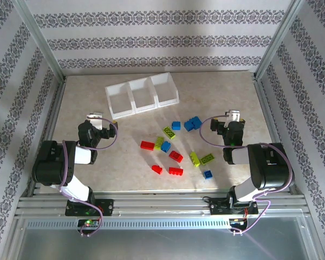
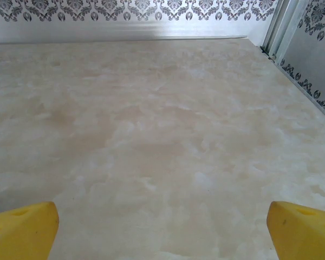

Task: Sort the legos into containers by color
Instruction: Move the container to the top-center of the table.

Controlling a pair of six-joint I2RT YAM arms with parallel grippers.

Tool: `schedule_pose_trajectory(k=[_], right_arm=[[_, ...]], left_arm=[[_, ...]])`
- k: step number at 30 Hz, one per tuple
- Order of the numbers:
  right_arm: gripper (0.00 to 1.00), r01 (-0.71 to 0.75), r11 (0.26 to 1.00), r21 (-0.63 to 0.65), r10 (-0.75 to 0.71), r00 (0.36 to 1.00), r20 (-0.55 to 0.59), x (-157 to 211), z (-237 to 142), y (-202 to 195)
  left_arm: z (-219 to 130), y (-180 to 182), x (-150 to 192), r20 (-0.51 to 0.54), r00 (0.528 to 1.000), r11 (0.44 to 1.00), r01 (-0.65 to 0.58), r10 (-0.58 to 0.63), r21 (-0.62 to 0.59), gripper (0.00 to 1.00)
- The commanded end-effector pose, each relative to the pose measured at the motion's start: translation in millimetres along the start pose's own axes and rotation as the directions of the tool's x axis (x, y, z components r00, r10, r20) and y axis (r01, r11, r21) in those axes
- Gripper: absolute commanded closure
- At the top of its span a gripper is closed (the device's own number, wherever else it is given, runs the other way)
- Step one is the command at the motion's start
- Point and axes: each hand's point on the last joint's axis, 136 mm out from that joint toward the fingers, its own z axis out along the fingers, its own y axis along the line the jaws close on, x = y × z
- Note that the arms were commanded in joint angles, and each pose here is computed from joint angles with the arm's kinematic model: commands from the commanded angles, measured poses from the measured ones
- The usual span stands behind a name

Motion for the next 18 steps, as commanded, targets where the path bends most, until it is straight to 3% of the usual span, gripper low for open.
schedule_pose_trajectory(k=[1, 18], right_arm=[[0.02, -0.017, 1.000, 0.004, 0.017, 0.999, 0.028, -5.9, -1.7, 0.9], [0.02, -0.017, 1.000, 0.005, 0.017, 0.999, 0.029, -5.9, -1.7, 0.8]], left_arm=[[0.1, -4.1, -3.6, 0.013, 1.000, 1.000, -0.019, 0.019, 0.015, 0.01], [0.2, -4.8, -3.1, 0.011, 1.000, 1.000, -0.018, 0.018, 0.018, 0.01]])
